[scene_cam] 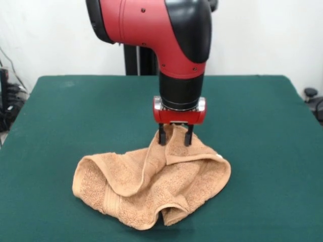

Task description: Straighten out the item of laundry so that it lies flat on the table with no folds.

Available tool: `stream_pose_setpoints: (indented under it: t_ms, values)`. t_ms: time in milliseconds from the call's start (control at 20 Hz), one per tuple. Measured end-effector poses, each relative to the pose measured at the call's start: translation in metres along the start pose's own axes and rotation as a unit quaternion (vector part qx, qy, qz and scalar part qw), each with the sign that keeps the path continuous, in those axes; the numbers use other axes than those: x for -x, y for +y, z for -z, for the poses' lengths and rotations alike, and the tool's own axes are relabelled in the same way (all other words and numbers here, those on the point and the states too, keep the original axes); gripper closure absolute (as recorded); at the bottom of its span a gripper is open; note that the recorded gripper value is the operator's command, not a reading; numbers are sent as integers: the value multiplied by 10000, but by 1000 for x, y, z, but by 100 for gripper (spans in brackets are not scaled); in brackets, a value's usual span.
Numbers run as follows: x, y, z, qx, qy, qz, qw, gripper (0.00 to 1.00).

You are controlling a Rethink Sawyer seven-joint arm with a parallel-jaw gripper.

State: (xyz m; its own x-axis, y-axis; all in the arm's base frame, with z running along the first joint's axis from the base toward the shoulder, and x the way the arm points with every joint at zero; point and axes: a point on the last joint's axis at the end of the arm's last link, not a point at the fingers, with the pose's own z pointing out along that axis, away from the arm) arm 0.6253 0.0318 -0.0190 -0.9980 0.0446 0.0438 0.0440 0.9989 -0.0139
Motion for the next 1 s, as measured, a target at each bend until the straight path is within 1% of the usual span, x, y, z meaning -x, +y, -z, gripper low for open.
stream_pose_setpoints:
  t_ms: [250, 400, 550, 800, 950, 1000]
  values:
    - [0, -8, -9, 62, -154, -103, 9998, 0]
    - [1, -11, -15, 137, -178, -174, 9996, 0]
    - [1, -13, -15, 165, -183, -196, 9995, 0]
    - [1, -10, -15, 121, -211, -130, 9996, 0]
    - [0, -5, -15, 56, -239, -63, 9997, 0]
    - [0, -2, -15, -6, -258, -10, 9997, 0]
